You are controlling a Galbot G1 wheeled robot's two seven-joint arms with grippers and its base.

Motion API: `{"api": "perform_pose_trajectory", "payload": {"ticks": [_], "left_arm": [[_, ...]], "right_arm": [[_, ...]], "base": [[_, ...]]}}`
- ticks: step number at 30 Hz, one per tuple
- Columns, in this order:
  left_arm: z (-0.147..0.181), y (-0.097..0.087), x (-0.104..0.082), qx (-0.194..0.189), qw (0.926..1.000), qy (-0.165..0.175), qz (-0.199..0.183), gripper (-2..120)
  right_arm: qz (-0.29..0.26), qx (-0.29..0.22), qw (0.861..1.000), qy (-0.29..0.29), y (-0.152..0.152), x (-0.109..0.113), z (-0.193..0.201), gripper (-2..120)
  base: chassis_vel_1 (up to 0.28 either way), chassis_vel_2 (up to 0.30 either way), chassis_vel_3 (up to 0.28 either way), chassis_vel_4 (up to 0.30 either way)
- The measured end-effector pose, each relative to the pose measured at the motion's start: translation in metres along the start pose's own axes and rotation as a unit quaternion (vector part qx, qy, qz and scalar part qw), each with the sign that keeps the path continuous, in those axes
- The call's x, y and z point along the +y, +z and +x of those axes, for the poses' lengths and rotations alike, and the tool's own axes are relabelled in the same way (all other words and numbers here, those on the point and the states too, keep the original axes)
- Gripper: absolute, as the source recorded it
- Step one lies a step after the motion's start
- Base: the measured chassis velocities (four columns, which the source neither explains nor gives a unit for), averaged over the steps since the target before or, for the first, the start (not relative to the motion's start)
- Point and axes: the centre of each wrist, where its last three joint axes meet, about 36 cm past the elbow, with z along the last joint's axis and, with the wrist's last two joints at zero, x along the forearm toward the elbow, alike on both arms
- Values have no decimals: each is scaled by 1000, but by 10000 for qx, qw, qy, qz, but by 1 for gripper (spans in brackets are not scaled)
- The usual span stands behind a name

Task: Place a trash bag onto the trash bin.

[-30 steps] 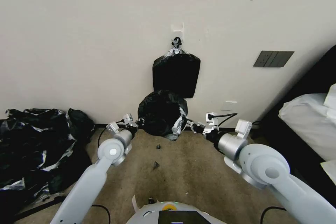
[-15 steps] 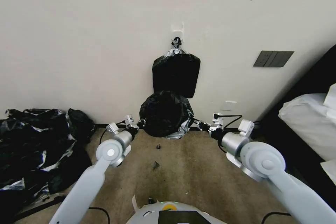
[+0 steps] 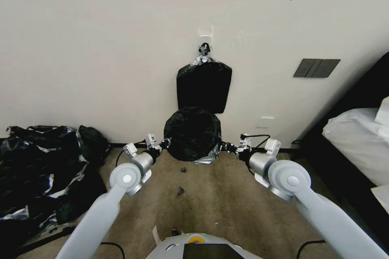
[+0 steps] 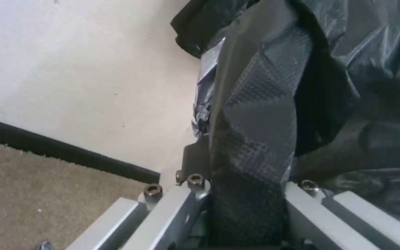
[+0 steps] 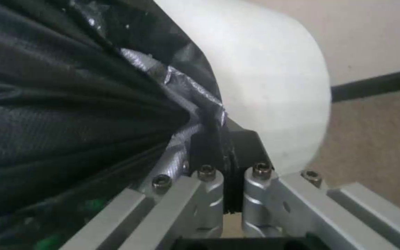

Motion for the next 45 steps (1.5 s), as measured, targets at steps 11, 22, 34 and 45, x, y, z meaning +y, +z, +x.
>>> {"api": "perform_pose_trajectory", "payload": {"ticks": [11,22,34,45], "left_arm": [[-7,2,-13,-120,9982,-347,-468,1],[-14,6,-29,-23,9940,-731,-813,1],[-5,36,-43,213,9830,-874,-1601,1],[-9,77,-61,-236,9616,-860,-2595,1]], "right_arm": [[814,-303,9952,444,12,9,18,22],[1052,-475,9914,625,31,15,52,60],[2049,-1410,9682,283,-13,61,73,98],[2248,-221,9727,-541,19,91,42,67]], "base": [[0,0,0,0],[0,0,0,0],[0,0,0,0],[0,0,0,0]]}}
